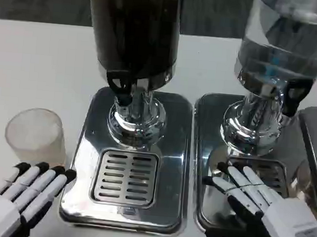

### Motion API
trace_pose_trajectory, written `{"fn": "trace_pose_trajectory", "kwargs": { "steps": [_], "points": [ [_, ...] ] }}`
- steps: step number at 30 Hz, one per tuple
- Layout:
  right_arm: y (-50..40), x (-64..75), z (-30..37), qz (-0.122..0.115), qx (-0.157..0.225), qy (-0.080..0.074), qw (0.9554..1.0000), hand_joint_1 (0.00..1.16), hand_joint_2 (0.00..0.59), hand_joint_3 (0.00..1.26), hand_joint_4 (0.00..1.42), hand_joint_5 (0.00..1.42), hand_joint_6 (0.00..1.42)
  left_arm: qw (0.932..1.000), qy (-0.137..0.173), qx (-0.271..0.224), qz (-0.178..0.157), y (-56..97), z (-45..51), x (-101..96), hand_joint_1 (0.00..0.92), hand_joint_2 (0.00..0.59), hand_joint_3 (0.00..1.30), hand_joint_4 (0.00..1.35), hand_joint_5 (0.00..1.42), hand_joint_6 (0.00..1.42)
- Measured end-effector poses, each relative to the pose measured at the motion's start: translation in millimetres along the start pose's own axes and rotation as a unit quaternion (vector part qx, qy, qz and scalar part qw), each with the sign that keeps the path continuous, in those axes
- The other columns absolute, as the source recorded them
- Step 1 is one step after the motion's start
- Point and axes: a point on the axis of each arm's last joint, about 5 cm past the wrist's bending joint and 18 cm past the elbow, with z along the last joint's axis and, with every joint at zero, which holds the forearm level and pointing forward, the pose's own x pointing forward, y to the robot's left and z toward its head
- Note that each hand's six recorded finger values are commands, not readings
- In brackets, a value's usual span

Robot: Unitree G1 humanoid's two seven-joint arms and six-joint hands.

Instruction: Grasp the cup under the faucet to collect the drink, then remove the cup.

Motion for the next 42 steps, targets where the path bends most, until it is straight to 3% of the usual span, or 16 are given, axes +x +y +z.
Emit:
{"fn": "trace_pose_trajectory", "kwargs": {
  "steps": [18,28,36,42],
  "points": [
    [0.2,3.4,0.6,-0.007,0.006,0.0,1.0,0.58,0.424,0.21,0.09,0.06,0.23,0.9997,0.003,-0.013,0.019,1.6,-2.8,2.6,0.0,0.102,0.0,0.0,0.0,0.0],
    [3.0,5.2,3.1,-0.009,0.014,0.009,0.9998,0.58,0.412,0.22,0.1,0.07,0.25,0.9946,0.008,-0.05,0.091,4.4,-16.8,2.2,0.0,0.103,0.0,0.0,0.0,0.0],
    [3.5,8.6,4.5,-0.017,0.024,0.01,0.9995,0.57,0.404,0.23,0.12,0.07,0.25,0.986,0.046,-0.06,0.149,12.7,-32.1,8.4,0.0,0.063,0.0,0.0,0.0,0.0],
    [3.5,9.5,4.7,-0.019,0.027,0.011,0.9994,0.55,0.392,0.23,0.12,0.08,0.26,0.9792,0.076,-0.084,0.168,13.5,-39.6,11.5,0.0,0.055,0.0,0.0,0.0,0.0]
  ]
}}
